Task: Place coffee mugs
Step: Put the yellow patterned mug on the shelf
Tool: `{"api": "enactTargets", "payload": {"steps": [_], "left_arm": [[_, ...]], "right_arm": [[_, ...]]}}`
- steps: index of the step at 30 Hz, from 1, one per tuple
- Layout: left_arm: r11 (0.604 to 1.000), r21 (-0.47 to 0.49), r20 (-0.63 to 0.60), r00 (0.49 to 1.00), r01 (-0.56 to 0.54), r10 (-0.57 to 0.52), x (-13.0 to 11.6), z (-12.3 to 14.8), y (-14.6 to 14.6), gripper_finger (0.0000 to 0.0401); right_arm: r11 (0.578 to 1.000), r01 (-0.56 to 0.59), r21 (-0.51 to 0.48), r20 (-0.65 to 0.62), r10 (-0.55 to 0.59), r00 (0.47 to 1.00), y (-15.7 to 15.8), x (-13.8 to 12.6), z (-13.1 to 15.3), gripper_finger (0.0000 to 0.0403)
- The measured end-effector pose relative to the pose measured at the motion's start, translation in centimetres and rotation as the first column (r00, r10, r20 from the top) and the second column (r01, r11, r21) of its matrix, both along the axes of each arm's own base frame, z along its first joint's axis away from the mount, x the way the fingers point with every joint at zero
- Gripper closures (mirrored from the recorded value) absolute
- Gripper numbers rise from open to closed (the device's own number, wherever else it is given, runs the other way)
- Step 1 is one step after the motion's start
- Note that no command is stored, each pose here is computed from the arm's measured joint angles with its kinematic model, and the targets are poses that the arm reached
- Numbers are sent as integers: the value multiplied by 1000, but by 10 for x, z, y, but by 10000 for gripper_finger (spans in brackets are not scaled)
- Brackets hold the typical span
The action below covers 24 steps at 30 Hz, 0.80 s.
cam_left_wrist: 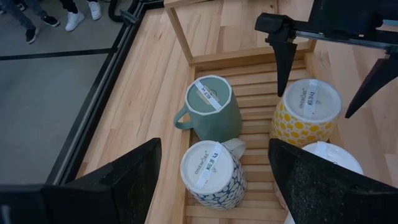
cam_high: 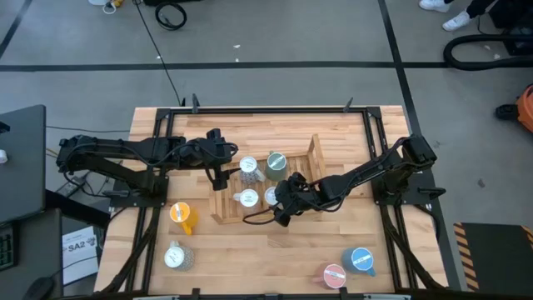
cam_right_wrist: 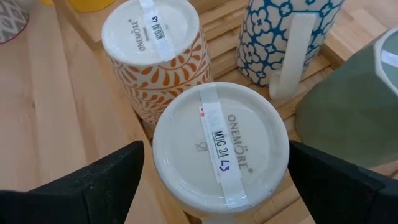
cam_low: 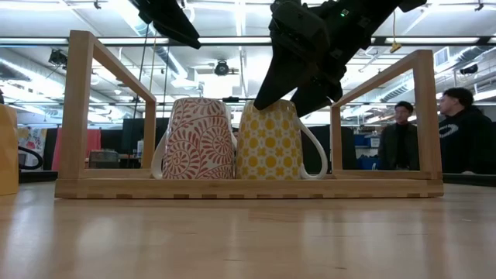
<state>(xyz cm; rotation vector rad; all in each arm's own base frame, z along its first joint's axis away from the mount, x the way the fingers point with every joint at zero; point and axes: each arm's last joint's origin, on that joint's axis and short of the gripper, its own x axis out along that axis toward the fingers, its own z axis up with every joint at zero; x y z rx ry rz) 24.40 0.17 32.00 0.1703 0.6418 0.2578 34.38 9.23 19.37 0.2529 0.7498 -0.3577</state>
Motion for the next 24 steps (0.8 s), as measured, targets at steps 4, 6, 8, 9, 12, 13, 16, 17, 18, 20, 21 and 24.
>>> {"api": "enactTargets", "payload": {"steps": [4,6,8,9,12,13,16,17,18,20,21,24], "left_arm": [[1000,0,0,1000,0,0,0,0,0,99],[1000,0,0,1000,0,0,0,0,0,99],[1000,0,0,1000,0,0,0,0,0,99],[1000,0,0,1000,0,0,0,0,0,99],[1000,0,0,1000,0,0,0,0,0,99],[1000,0,0,1000,0,0,0,0,0,99],[1000,0,0,1000,0,0,0,0,0,99],[1000,0,0,1000,0,0,0,0,0,99],[1000,0,0,1000,0,0,0,0,0,99],[1000,0,0,1000,0,0,0,0,0,99],[1000,0,0,1000,0,0,0,0,0,99],[1000,0,0,1000,0,0,0,0,0,99]], "right_arm": [[1000,-1,1,0,1,1000,0,0,0,11],[1000,-1,1,0,1,1000,0,0,0,11],[1000,-1,2,1,1,1000,0,0,0,11],[1000,-2,3,2,2,1000,0,0,0,11],[1000,-1,3,5,1,1000,0,0,0,11],[1000,-1,3,5,1,1000,0,0,0,11],[1000,-2,4,5,2,1000,0,0,0,11],[1000,-2,4,5,2,1000,0,0,0,11],[1000,1,5,6,-1,1000,0,0,0,11],[1000,10,12,8,-10,1000,0,0,0,11],[1000,17,17,10,-18,1000,-1,1,0,11],[999,25,24,13,-25,1000,-2,1,1,11]]}}
